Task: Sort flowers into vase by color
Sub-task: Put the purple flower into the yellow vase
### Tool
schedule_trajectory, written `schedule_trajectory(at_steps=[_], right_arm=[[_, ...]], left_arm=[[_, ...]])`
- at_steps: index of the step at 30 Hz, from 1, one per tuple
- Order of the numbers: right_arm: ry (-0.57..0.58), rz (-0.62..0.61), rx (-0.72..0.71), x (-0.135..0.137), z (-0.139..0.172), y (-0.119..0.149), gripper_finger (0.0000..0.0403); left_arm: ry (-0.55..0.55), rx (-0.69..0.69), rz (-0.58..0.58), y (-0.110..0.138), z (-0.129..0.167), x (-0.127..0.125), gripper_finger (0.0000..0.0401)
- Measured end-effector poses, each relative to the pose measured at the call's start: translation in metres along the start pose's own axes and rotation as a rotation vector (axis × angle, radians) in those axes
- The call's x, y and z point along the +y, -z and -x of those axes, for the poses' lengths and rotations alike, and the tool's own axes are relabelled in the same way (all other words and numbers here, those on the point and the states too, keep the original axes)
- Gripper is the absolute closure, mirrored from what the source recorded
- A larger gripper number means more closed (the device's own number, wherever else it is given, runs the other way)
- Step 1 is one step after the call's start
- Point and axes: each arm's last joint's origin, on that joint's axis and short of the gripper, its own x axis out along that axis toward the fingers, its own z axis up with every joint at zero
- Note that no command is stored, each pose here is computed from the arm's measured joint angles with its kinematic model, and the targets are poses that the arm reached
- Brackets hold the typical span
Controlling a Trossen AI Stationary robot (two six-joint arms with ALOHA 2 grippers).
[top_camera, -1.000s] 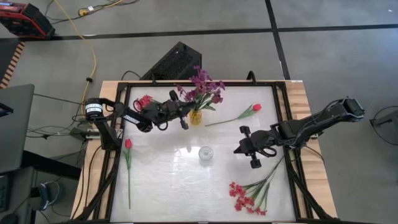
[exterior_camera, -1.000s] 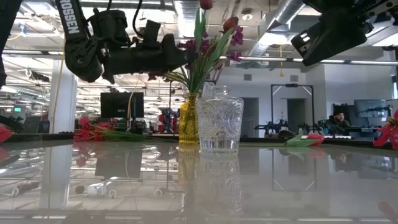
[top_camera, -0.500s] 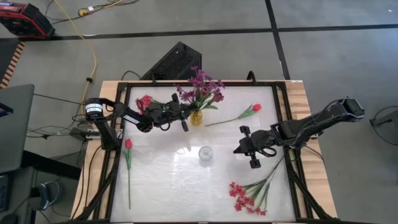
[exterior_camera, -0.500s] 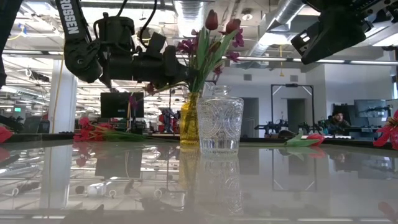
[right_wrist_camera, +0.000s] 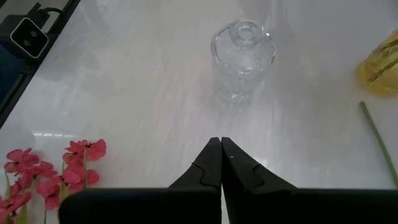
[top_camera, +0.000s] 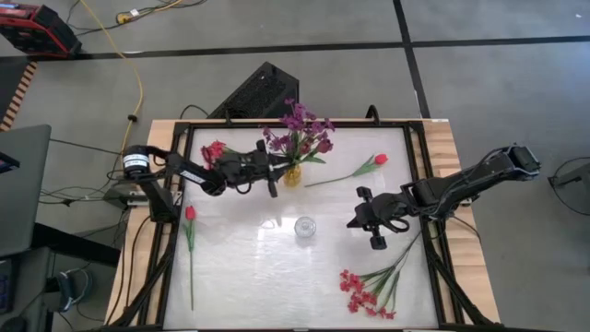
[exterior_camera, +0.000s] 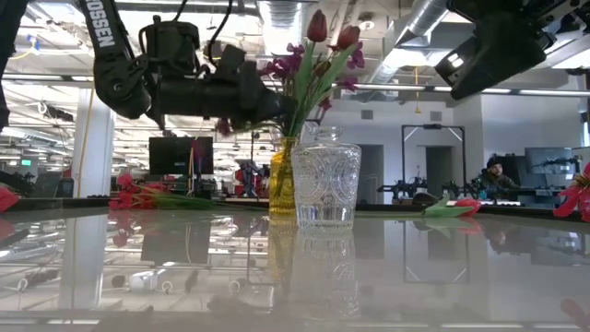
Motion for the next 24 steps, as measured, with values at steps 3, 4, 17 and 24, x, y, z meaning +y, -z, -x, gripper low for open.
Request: schedule_trajectory(at_steps=[3, 4, 17, 24], right_arm=[[-0.017, -0.005, 0.003, 0.001, 0.0, 0.0, 0.0376], [-0.018, -0.005, 0.003, 0.001, 0.0, 0.0, 0.0376], [-0.015, -0.01, 0.054, 0.0, 0.0, 0.005, 0.0376], [-0.02, -0.022, 0.061, 0.0, 0.0, 0.006, 0.0376]], left_arm=[[0.03, -0.023, -0.007, -0.011, 0.002, -0.001, 0.0267], [0.039, -0.031, -0.008, -0.016, 0.003, -0.001, 0.0254], [0.085, 0.031, 0.055, -0.092, 0.045, -0.008, 0.0175], [0.176, -0.054, 0.062, -0.123, 0.07, -0.021, 0.0175]])
